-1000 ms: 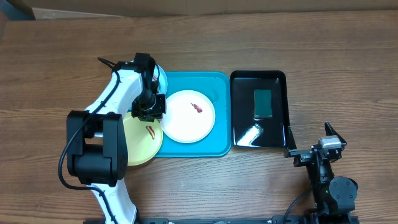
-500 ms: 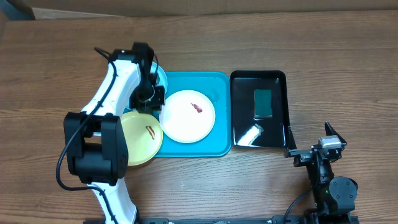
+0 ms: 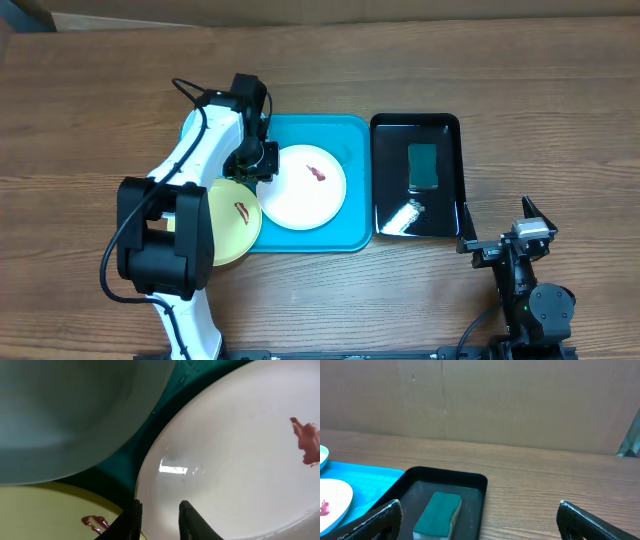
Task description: Clean dirty plates on tray and stack at the side
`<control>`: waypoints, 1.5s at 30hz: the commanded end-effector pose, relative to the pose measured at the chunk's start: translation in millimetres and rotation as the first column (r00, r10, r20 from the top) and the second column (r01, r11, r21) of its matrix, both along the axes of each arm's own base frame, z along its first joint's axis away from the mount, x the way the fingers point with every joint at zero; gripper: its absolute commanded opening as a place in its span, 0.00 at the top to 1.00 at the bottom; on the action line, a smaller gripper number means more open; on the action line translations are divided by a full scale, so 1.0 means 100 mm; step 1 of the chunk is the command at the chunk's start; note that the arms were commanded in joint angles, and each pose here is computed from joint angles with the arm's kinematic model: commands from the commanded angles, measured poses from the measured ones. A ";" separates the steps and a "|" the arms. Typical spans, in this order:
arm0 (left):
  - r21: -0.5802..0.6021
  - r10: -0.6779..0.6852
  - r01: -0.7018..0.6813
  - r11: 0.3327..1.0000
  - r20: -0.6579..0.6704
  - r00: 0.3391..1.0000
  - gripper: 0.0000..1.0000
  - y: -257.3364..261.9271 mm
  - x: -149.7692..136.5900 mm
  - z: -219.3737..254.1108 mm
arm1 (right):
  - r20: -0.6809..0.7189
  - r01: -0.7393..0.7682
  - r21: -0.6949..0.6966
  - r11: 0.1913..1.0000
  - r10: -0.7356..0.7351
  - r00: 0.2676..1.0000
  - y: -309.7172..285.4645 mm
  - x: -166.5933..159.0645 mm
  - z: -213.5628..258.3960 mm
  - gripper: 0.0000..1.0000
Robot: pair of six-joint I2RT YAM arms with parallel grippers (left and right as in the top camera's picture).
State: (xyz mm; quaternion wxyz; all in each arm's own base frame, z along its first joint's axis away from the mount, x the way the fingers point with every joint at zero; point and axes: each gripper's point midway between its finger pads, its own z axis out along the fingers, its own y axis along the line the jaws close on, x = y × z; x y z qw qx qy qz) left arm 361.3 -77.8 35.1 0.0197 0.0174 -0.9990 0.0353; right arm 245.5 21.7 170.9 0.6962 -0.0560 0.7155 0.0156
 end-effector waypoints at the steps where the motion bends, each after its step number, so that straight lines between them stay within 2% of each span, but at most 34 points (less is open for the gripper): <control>1: 0.062 0.004 -0.004 0.998 0.000 1.000 0.73 0.10 0.00 -0.06 | 0.005 -0.004 0.007 1.000 0.004 1.000 0.01 0.00 -0.01 0.00; 13: 0.070 0.019 -0.019 0.997 0.005 1.000 0.75 0.12 -0.02 -0.17 | 0.005 -0.004 0.007 1.000 0.004 1.000 0.01 0.00 -0.01 0.00; 16: 0.070 0.019 -0.019 0.997 0.005 1.000 0.77 0.12 -0.03 -0.17 | 0.005 -0.004 0.007 1.000 0.004 1.000 0.01 0.00 -0.01 0.00; 19: 0.057 0.019 -0.020 0.998 0.010 1.000 0.85 0.09 -0.01 -0.17 | 0.005 -0.004 0.007 1.000 0.004 1.000 0.01 0.00 -0.01 0.00; 29: 0.052 0.013 -0.014 0.999 0.023 1.000 0.83 0.07 0.00 -0.23 | 0.005 -0.004 0.007 1.000 0.004 1.000 0.01 0.00 -0.01 0.00; 34: 0.026 0.008 -0.008 1.000 0.023 1.000 0.94 0.00 0.00 -0.23 | 0.005 -0.004 0.007 1.000 0.004 1.000 0.01 0.00 -0.01 0.00; 37: -0.013 -0.010 0.011 1.000 0.061 0.998 0.96 -0.09 0.09 -0.22 | 0.005 -0.004 0.007 1.000 0.004 1.000 0.01 0.00 -0.01 0.00; 45: -0.017 -0.121 0.125 0.992 0.165 0.979 0.96 -0.15 0.31 -0.20 | 0.005 -0.004 0.007 1.000 0.004 1.000 0.01 0.00 -0.01 0.00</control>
